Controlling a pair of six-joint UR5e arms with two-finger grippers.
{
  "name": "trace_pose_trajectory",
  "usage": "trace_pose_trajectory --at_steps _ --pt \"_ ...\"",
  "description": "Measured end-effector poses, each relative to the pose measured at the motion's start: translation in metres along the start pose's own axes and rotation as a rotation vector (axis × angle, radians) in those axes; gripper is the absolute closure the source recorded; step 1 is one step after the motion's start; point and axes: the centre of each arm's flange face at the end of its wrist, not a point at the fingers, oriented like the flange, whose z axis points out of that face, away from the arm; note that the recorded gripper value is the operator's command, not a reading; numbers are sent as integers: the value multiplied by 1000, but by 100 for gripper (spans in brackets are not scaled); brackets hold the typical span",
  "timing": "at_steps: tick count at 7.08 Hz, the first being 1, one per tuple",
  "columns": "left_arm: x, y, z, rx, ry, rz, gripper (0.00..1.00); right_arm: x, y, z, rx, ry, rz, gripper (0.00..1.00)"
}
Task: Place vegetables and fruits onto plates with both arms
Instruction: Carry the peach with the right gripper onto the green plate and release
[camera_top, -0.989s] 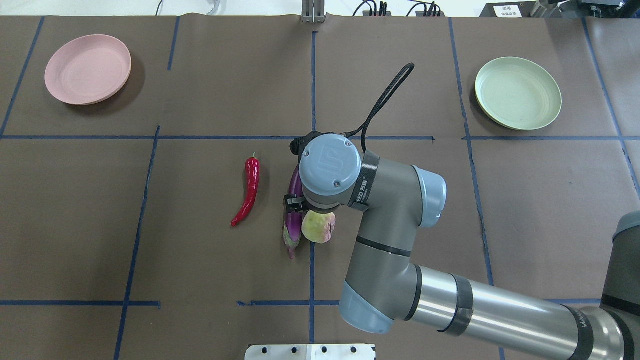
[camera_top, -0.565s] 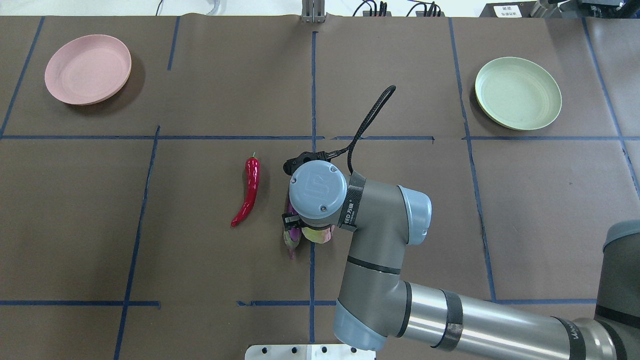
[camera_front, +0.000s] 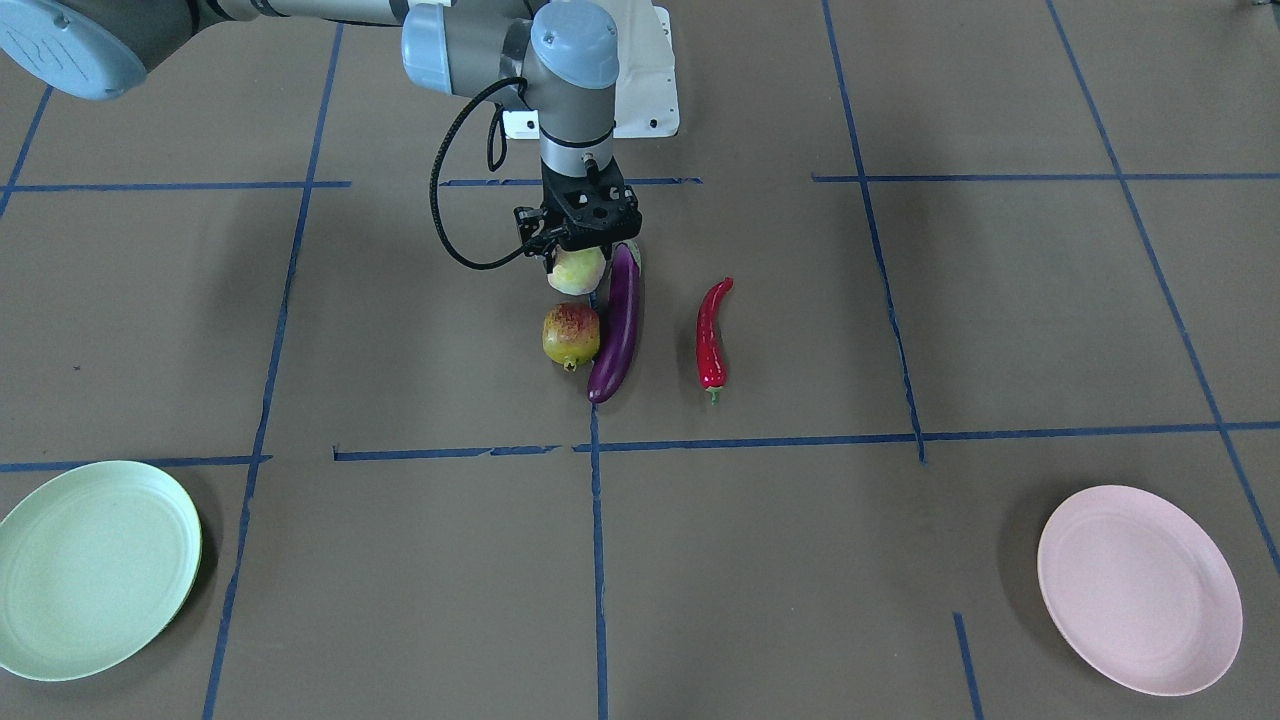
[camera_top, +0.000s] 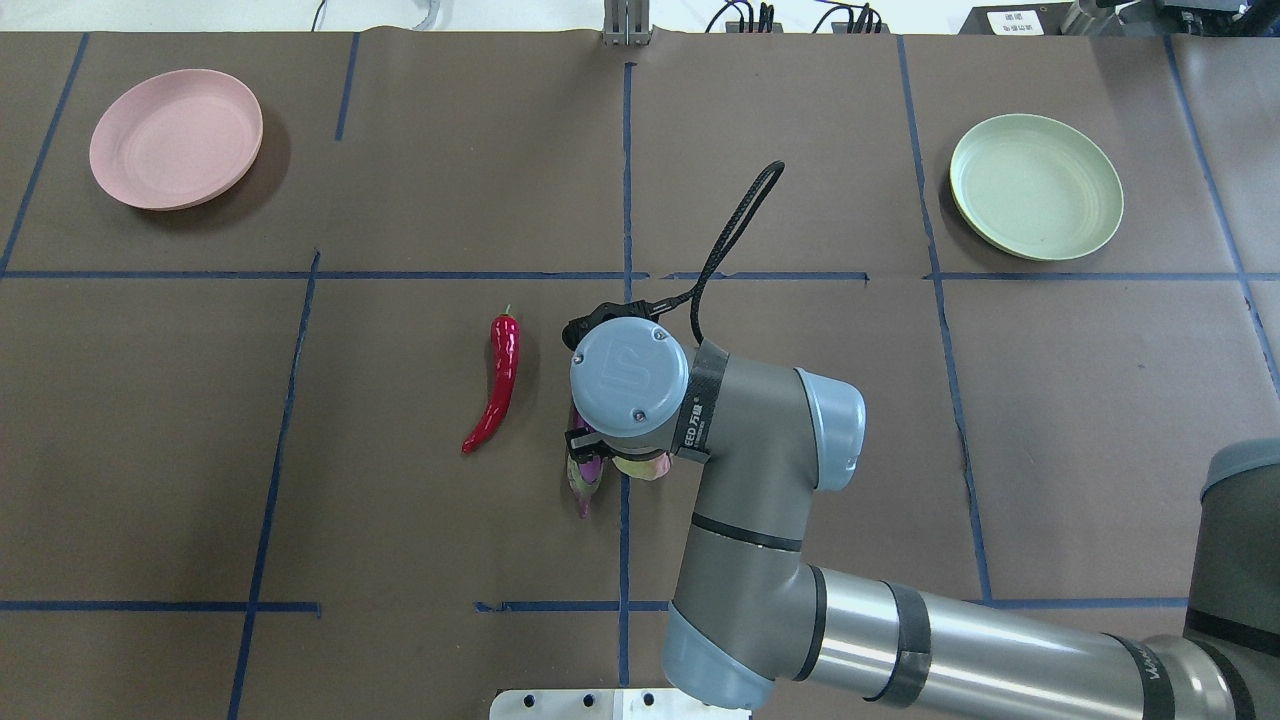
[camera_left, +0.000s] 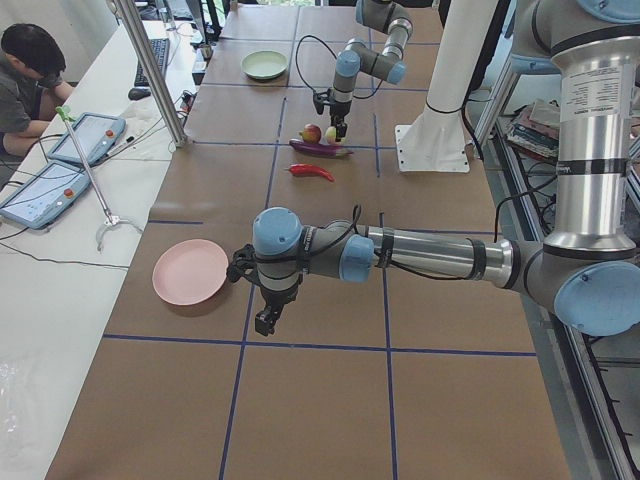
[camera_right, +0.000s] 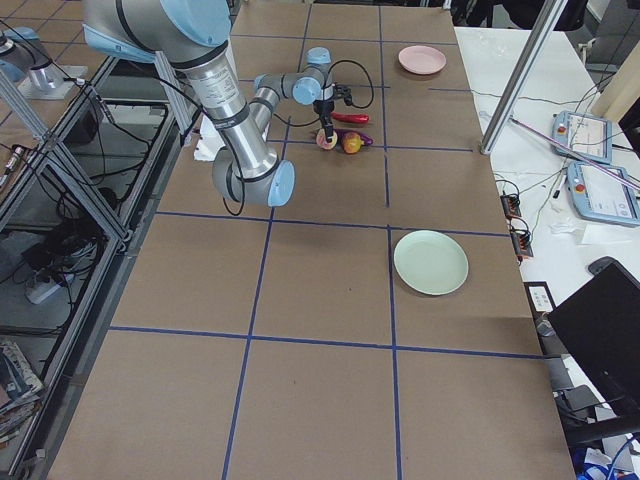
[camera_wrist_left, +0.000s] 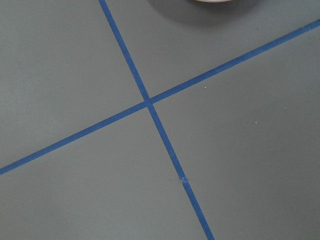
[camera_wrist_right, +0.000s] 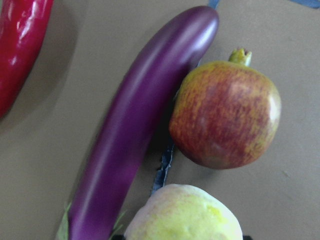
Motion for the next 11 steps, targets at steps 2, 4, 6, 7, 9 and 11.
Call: trace_pose_trajectory --at_steps 2,4,6,7,9,11 --pt "3 -1 3 -6 4 7 0 37 -15 -74 -15 -2 -2 87" --pt "4 -2 4 -8 4 9 0 120 -62 -109 -28 3 -68 87" --pt "5 -2 6 -11 6 12 0 234 -119 -116 -50 47 -178 87" --pt "6 -3 7 -12 7 14 0 283 -146 -107 -67 73 -232 88" --pt "7 -3 7 -13 9 16 0 385 -195 -56 -64 62 -310 86" --pt "7 -3 8 -14 10 17 0 493 -205 -4 -80 37 -287 85"
